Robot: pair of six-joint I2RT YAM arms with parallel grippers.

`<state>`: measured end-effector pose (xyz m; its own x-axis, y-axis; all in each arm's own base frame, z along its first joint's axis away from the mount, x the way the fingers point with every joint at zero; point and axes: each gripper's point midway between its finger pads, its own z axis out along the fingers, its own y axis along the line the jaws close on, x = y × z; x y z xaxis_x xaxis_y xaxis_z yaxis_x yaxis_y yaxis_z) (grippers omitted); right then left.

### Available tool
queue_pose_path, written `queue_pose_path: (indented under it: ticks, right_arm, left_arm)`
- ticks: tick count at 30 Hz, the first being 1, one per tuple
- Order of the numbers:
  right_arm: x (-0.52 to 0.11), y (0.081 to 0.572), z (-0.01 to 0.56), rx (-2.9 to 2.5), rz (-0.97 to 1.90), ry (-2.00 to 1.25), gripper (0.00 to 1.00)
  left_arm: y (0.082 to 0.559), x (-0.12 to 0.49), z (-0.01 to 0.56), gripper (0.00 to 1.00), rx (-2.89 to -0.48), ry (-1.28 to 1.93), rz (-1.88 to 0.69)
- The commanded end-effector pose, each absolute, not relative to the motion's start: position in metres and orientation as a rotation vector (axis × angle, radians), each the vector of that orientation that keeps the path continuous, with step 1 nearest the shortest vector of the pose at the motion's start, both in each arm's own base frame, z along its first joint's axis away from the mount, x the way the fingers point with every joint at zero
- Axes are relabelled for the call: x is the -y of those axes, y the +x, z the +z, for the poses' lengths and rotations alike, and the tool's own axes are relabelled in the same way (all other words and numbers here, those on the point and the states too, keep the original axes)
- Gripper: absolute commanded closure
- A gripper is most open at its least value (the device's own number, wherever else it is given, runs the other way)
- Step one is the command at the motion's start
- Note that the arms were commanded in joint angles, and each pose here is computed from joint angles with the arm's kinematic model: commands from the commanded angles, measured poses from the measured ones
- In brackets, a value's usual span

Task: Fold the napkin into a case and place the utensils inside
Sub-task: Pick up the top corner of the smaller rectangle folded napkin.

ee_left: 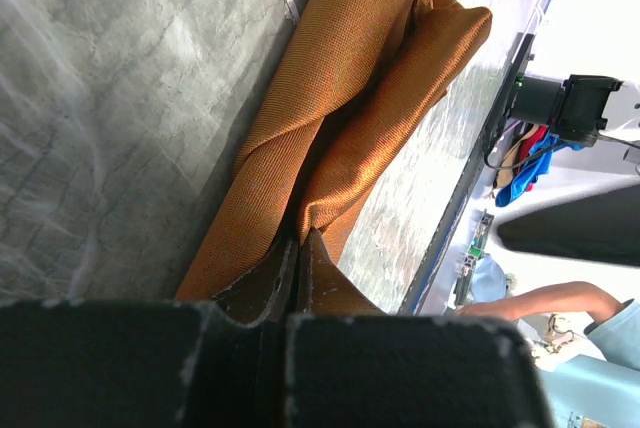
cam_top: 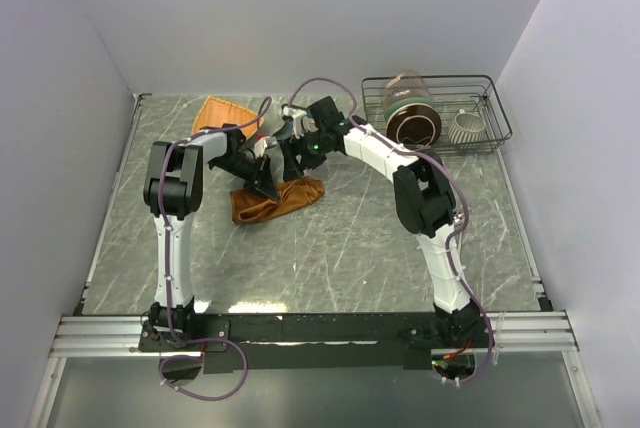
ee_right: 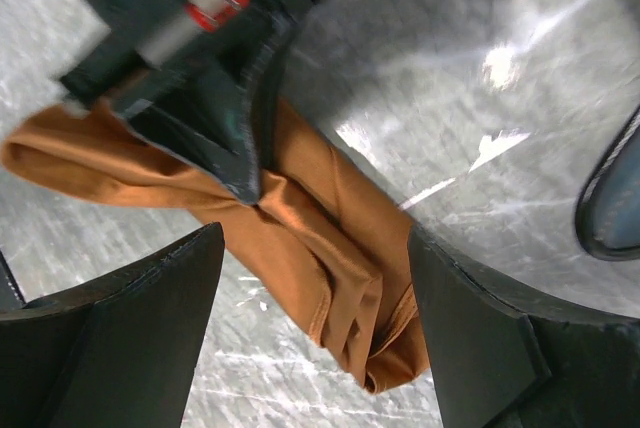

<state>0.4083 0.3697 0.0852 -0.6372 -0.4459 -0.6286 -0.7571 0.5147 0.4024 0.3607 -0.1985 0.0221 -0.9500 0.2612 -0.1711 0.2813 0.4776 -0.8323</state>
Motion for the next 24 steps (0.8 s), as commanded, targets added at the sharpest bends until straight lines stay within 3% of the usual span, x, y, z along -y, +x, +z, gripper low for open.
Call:
queue_pose_path:
  ticks: [1, 4, 14, 20, 24]
  right_arm:
    - [-0.373, 0.405, 0.072, -2.322, 0.941, -0.99, 0.18]
    - [-0.37, 0.398, 0.066, -2.341, 0.941, -1.003, 0.19]
    - [-0.362, 0.372, 0.087, -2.32, 1.013, -1.037, 0.36]
    - [-0.36, 0.37, 0.09, -2.313, 1.022, -1.036, 0.38]
    - [-0.36, 0.369, 0.077, -2.339, 0.999, -1.038, 0.47]
  left_arm:
    - [0.364, 0.189, -0.001, 0.99, -2.736, 0.539, -1.402]
    - [0.365, 0.189, -0.002, 0.99, -2.737, 0.537, -1.402]
    - [0.365, 0.189, -0.003, 0.99, -2.737, 0.525, -1.409]
    - [0.364, 0.19, -0.002, 0.99, -2.738, 0.515, -1.413]
    - [0.367, 0.193, 0.005, 0.99, -2.707, 0.512, -1.436]
